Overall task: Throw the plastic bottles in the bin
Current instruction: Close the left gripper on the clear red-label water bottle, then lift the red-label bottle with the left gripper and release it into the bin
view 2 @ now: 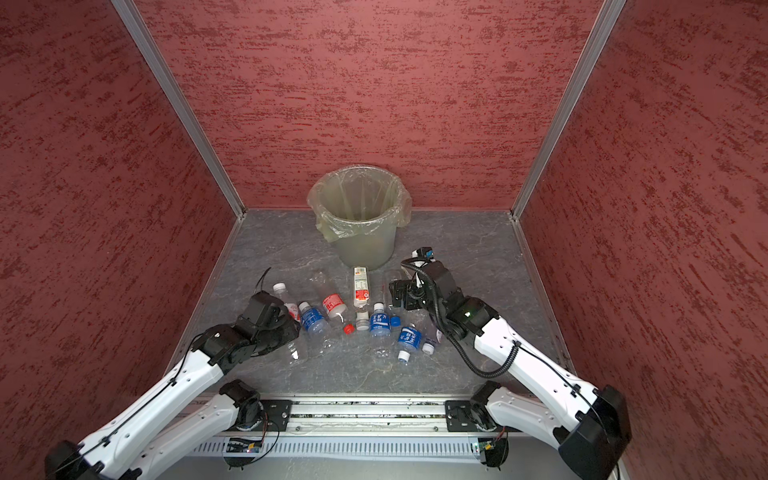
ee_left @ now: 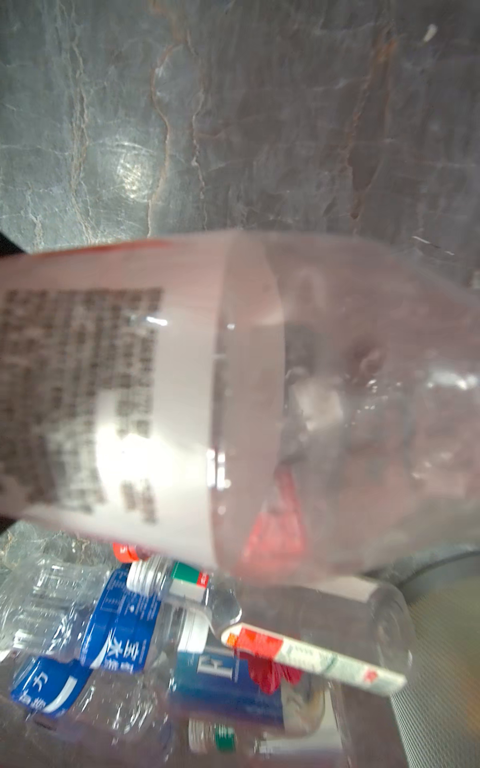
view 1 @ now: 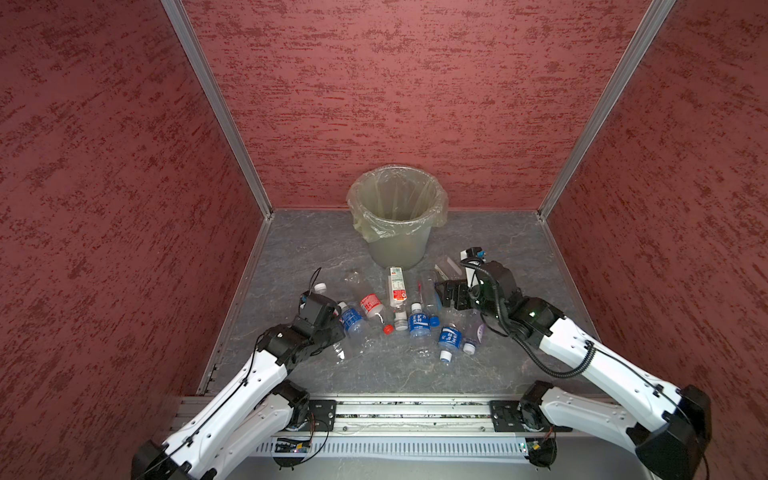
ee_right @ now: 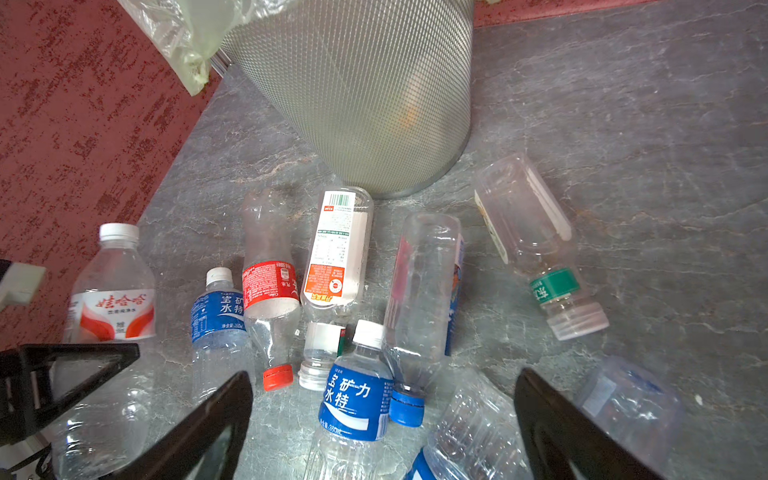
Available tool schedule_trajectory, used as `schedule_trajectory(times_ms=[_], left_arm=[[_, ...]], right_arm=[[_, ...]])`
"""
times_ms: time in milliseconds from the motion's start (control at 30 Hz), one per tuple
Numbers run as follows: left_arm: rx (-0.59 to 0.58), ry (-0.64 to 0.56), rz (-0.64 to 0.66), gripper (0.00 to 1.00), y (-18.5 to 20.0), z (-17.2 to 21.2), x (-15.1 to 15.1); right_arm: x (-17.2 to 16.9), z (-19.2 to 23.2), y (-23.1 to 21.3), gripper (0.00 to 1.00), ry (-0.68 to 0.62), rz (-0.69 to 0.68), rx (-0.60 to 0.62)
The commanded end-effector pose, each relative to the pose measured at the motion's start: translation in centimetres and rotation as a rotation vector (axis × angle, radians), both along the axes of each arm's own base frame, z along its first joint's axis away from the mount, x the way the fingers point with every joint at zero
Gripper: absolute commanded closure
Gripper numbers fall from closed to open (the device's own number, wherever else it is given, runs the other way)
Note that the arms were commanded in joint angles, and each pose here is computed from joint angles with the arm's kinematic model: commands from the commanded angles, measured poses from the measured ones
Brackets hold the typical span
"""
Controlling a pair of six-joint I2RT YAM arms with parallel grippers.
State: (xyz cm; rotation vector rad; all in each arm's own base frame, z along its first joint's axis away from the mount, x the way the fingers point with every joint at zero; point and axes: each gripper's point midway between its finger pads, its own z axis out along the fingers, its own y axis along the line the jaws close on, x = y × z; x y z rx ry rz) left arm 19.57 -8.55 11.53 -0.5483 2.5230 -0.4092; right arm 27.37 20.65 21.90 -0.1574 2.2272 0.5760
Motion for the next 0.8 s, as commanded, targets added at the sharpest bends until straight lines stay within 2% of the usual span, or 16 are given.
schedule_trajectory(times_ms=[0, 133, 500, 767], left_arm=[[-0.011, -0.161, -0.029, 0.51, 0.2, 3.5, 1.0], [-0.030, -0.271, -0.050, 0.50, 0.1, 6.0, 1.5], [-0.030, -0.327, -0.123, 0.47, -1.3, 7.4, 3.3], [-0.065, -0.581, -0.175, 0.47, -2.6, 11.9, 5.6]], right_arm=[[0.7, 2.4, 0.2, 0.01, -0.084, -0.025, 0.029], [0.7, 2.2, -0.1, 0.01, -0.090, -0.041, 0.023], [1.2, 0.3, -1.9, 0.01, -0.076, -0.141, -0.043], [1.9, -0.2, -1.6, 0.01, -0.077, -0.182, -0.004]])
